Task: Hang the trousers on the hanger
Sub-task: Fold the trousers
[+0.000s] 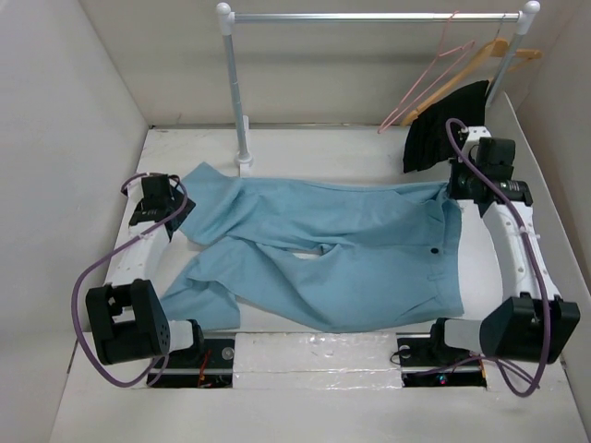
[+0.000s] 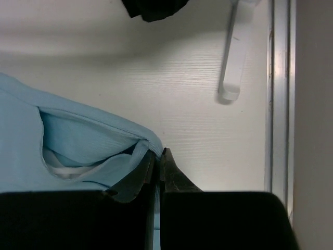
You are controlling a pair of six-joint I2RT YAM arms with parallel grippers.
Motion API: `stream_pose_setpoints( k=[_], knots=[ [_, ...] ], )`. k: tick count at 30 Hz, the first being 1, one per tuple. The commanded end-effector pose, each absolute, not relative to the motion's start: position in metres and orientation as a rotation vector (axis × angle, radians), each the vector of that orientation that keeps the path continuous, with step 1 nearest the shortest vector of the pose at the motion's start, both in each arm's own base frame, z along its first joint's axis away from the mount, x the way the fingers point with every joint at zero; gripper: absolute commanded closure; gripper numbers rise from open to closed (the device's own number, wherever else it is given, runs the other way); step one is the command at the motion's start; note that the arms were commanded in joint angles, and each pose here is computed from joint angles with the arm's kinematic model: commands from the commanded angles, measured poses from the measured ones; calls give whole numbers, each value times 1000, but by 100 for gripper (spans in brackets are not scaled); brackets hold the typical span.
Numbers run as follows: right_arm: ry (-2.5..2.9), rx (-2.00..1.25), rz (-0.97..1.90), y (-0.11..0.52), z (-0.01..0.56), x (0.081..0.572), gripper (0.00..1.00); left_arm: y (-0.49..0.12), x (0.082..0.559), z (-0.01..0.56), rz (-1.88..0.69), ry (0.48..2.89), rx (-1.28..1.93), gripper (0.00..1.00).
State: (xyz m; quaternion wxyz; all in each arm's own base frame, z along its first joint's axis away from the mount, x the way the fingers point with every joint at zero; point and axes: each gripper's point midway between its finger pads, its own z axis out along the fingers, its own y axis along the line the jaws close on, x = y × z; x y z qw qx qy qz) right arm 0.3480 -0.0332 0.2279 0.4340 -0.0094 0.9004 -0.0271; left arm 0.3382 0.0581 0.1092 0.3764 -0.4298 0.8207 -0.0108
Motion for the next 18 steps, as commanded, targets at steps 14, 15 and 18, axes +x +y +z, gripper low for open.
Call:
stream_pose_setpoints(
  k=[14, 15, 18],
  knots=[
    [2079, 286, -243, -105, 259, 381, 73, 111, 408, 52, 137, 2190, -1259, 36],
    [2083, 261, -213, -99, 262, 380, 52, 112, 408, 50, 118, 2189, -1300, 40],
    [2105, 96, -29, -52, 274, 377, 27, 110, 404, 68, 104, 2176, -1292, 42]
  ],
)
